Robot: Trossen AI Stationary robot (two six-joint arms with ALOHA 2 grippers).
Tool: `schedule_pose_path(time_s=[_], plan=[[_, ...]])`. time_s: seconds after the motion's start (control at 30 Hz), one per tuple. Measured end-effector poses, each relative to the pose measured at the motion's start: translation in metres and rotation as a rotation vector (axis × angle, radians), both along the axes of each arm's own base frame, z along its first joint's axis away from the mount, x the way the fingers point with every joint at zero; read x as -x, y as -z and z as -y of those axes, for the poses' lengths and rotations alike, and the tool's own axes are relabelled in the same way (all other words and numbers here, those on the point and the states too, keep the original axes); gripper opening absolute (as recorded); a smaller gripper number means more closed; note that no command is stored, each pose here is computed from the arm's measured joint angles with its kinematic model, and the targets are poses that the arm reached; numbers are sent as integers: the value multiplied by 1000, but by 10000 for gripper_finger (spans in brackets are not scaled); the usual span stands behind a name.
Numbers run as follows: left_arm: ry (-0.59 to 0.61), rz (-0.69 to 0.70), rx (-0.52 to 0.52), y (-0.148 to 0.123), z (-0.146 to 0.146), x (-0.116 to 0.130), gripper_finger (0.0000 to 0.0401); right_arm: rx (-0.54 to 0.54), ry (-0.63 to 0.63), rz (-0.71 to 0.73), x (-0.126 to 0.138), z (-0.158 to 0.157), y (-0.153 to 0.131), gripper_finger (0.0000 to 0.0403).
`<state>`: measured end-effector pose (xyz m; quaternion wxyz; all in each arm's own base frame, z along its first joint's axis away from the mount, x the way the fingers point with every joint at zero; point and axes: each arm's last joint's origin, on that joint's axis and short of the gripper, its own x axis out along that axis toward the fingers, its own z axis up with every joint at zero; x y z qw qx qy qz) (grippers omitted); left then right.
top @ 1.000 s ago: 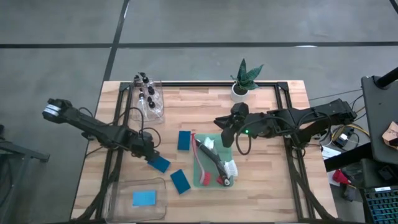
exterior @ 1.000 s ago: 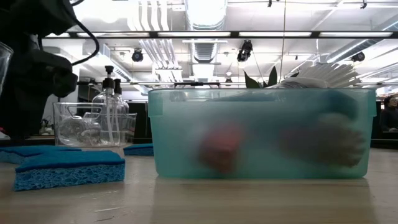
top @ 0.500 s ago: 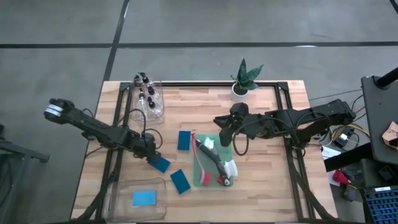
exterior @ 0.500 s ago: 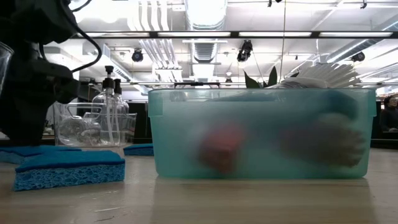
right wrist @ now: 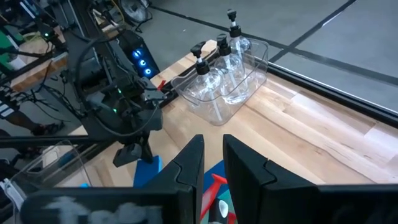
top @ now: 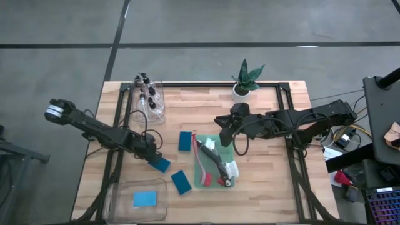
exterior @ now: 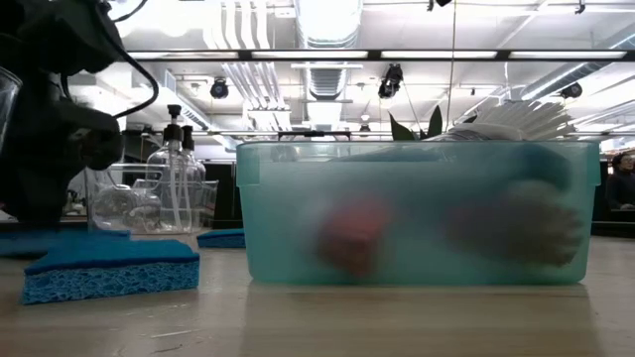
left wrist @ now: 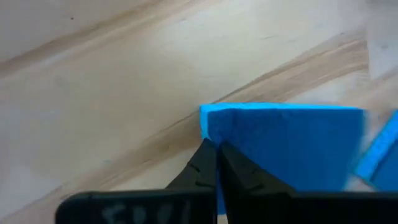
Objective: Pick & Place Kitchen Sink Supplies
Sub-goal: Put the blue sponge into the bottom transparent bin
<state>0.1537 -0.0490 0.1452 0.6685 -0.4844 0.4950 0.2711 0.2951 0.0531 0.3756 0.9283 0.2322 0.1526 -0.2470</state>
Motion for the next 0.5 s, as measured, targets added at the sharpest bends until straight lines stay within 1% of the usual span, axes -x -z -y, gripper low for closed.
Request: schedule_pose_path(time_s=[0.1, 0.27, 0.33, 0.5], plan=[[-7, 42, 18, -11, 1, -2, 2, 7, -2, -4, 0, 0, 0, 57], [-13, 131, 50, -42, 2, -6, 1, 17, -5, -10, 0, 1, 0, 57], [-9, 169, 45, -59, 2, -6, 0, 23, -8, -13, 0, 1, 0, 57], [-4, 240, -6, -108, -1, 0, 0, 29, -5, -17, 0, 3, 0, 57]])
